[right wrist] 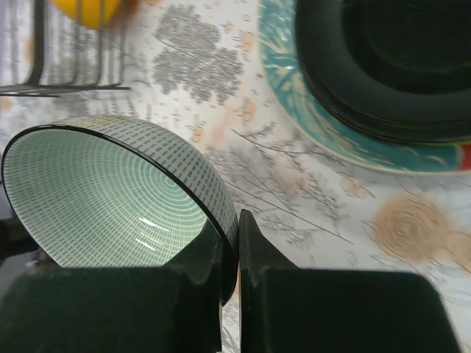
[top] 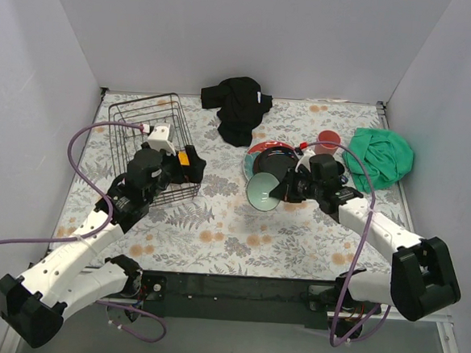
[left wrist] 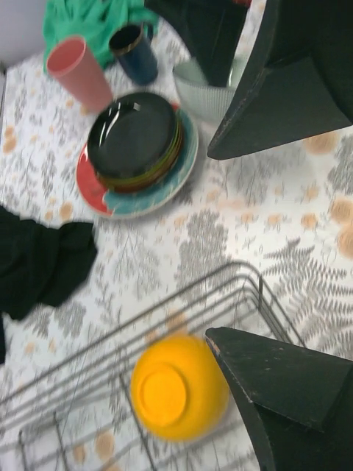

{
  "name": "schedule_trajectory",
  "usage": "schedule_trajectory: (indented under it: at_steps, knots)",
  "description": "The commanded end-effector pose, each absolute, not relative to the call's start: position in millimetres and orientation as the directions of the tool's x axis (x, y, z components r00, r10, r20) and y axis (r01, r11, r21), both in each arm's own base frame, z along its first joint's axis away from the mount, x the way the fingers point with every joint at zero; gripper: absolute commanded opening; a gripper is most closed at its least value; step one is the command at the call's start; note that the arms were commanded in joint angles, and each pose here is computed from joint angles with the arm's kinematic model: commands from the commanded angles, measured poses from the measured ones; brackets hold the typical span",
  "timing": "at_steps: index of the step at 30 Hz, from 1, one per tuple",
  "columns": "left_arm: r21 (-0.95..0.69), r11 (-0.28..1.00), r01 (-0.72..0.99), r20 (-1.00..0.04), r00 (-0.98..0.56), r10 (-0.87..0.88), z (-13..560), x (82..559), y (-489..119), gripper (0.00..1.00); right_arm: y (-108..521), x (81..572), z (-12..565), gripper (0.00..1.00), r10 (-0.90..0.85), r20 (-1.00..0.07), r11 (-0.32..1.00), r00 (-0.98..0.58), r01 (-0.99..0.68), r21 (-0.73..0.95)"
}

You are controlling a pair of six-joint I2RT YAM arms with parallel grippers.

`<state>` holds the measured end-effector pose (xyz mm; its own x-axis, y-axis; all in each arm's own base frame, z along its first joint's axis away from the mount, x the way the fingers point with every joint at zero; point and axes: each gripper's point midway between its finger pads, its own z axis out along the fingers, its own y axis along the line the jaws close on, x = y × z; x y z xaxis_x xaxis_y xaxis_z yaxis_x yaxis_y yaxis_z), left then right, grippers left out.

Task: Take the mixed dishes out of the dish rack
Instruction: Place the bowl at the center of the board.

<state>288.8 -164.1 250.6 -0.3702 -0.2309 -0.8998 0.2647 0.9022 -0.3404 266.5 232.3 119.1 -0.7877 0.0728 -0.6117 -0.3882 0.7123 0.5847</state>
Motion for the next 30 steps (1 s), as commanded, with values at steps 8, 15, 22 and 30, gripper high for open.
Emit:
schedule_trajectory:
  at_steps: [8,15,22,30]
  knots:
    - [-0.063,0.996,0.059,-0.957,-0.286,-0.044,232,297,-101,0.98,155,251,93,0.01,-0.041,-0.542,0.932,-0.839,-0.228,0.282]
    - [-0.058,0.997,0.055,-0.949,-0.314,-0.038,211,296,-101,0.98,145,256,78,0.01,-0.015,-0.497,0.95,-0.868,-0.168,0.264]
    - [-0.064,0.997,0.049,-0.951,-0.304,-0.046,211,293,-98,0.98,133,257,63,0.08,-0.023,-0.458,0.972,-0.889,-0.127,0.198]
    - [-0.055,0.997,0.054,-0.944,-0.328,-0.034,202,295,-101,0.98,134,259,65,0.43,-0.022,-0.468,0.97,-0.884,-0.132,0.203]
